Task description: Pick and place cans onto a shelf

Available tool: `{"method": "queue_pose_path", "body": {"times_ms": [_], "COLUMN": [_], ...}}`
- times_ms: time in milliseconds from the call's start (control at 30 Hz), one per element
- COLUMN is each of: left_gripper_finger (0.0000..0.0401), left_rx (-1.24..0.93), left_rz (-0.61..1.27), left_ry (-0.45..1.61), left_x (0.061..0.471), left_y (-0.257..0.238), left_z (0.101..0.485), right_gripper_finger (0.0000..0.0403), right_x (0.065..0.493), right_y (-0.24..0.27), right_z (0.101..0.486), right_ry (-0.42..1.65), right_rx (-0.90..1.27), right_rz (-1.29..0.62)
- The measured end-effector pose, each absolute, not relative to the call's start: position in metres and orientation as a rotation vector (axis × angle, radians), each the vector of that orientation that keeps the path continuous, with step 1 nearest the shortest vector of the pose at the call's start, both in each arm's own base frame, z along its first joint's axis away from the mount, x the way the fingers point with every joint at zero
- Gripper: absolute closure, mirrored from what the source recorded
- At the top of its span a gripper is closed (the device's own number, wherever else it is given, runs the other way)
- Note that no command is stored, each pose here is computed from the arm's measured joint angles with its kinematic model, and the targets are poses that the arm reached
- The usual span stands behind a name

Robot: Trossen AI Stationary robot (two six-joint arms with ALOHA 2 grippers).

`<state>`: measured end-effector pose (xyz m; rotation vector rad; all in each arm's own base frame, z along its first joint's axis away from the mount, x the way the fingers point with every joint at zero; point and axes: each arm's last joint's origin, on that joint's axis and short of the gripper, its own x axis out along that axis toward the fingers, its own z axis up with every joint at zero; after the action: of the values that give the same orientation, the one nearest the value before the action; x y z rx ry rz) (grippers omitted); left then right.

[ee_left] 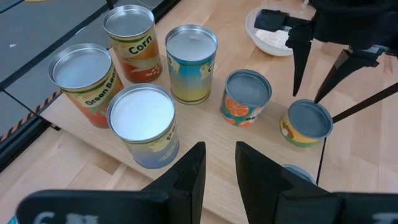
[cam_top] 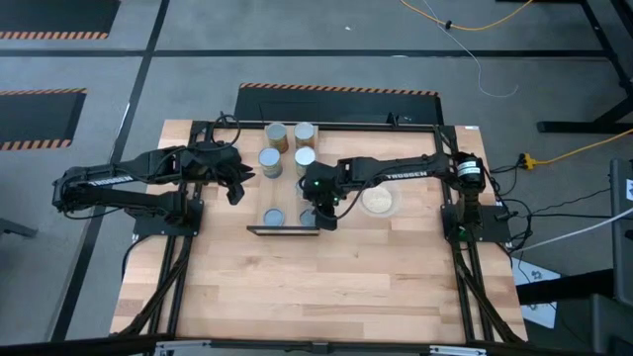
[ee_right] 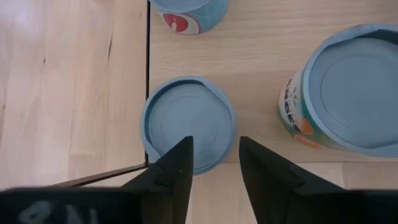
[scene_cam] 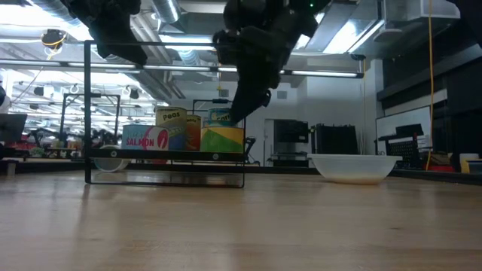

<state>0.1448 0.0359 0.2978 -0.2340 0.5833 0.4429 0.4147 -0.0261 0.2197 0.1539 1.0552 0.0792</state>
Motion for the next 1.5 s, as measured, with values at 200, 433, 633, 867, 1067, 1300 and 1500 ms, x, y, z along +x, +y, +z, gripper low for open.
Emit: {"method": "queue_pose_path", "body": {"times_ms": [200,433,633,867,1067,1300,1500], "left_gripper_finger": [0.0321,0.0321,0.0321,0.0321,0.0321,0.0321,0.0321], "left_rx": [-0.234,-0.234,-0.234,-0.235,-0.235,-0.234,-0.234], "left_rz": [0.442,0.443,0.443,0.443,0.443,0.443,0.443], "left_ry": [0.584,0.586,0.586,0.586,0.586,0.586,0.586], "left_x": [0.145,0.145,0.145,0.145,0.145,0.145,0.145], "left_y": [0.036,0.036,0.036,0.036,0.036,0.036,0.036], "left_z": [0.298,0.298,0.298,0.298,0.298,0.298,0.298], "right_gripper_finger": [0.0269,0.0269,0.0269,0.0269,0.0269,0.0269,0.0269], "right_x": [0.413,0.412,0.412,0.413,0.414,0.415,0.408], "right_y": [-0.026,-0.025,-0.025,-0.026,-0.024,-0.023,-0.023], "right_z": [0.21,0.203,0.203,0.203,0.212,0.24,0.261], "right_ry": [1.051,1.031,1.027,1.027,1.034,1.045,1.101], "right_rx": [0.162,0.174,0.187,0.186,0.219,0.127,-0.003], "right_rz": [0.084,0.092,0.079,0.08,0.159,0.252,0.342]}}
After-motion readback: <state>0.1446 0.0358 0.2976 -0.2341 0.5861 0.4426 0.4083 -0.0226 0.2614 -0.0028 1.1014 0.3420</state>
